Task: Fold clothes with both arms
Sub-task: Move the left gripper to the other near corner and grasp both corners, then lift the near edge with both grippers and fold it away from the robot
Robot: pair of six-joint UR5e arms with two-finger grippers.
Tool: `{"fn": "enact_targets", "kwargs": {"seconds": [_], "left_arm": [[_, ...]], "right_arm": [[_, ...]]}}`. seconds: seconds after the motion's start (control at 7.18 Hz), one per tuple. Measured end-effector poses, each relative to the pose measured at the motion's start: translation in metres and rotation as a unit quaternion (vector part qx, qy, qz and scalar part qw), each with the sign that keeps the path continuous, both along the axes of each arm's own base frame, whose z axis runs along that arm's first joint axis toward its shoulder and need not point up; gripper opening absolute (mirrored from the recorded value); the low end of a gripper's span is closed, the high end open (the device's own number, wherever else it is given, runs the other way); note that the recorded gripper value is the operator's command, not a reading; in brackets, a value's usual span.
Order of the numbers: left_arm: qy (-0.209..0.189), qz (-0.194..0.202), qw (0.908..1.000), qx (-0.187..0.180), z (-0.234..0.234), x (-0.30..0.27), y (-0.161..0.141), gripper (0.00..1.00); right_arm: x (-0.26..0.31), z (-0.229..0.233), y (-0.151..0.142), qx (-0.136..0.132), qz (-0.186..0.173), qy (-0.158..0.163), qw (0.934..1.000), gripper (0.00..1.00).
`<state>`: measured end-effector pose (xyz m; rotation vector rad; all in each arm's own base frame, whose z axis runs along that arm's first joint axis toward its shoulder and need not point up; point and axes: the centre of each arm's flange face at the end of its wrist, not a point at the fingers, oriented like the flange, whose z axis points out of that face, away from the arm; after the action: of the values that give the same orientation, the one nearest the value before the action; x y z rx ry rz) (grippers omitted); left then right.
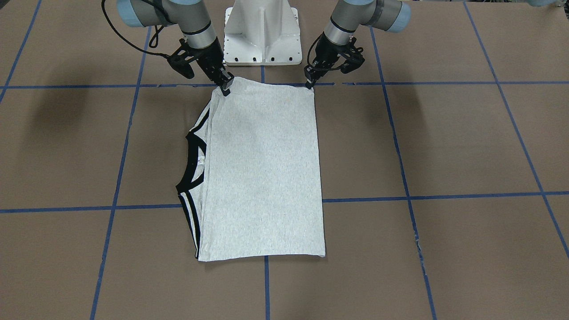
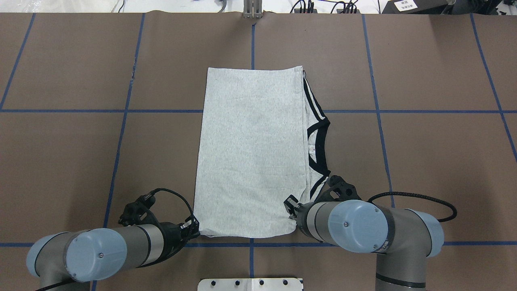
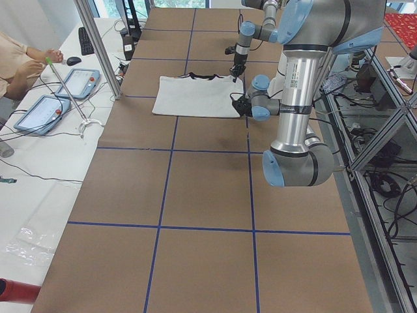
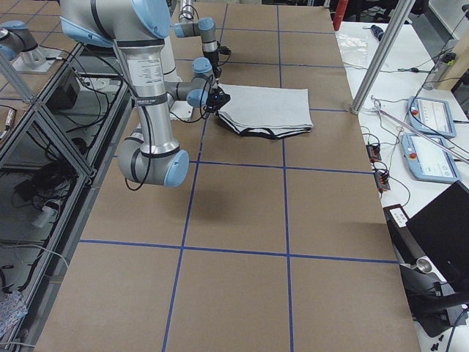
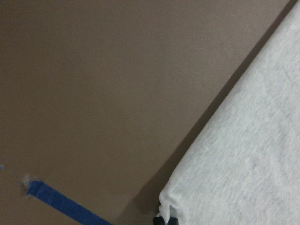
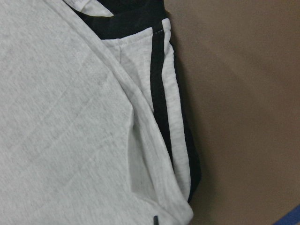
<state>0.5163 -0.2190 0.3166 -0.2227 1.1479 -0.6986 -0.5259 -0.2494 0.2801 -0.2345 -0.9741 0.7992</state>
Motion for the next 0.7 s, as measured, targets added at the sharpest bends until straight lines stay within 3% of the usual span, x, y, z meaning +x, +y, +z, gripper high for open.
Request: {"fn": "enact_targets", "kwargs": {"seconds": [0.28, 0.7], "left_arm": [[0.035, -0.004, 0.9994, 0.004, -0.031, -0.025, 0.000, 0.00], [0.062, 0.029, 0.9976, -0.007, -0.093, -0.069, 0.044, 0.00]], "right_arm": [[0.001, -0.001, 0.001, 0.000, -0.001, -0.002, 1.0000, 0.00], [0.028, -0.019, 0.024, 0.000, -0.021, -0.030, 0.9993, 0.00]]}}
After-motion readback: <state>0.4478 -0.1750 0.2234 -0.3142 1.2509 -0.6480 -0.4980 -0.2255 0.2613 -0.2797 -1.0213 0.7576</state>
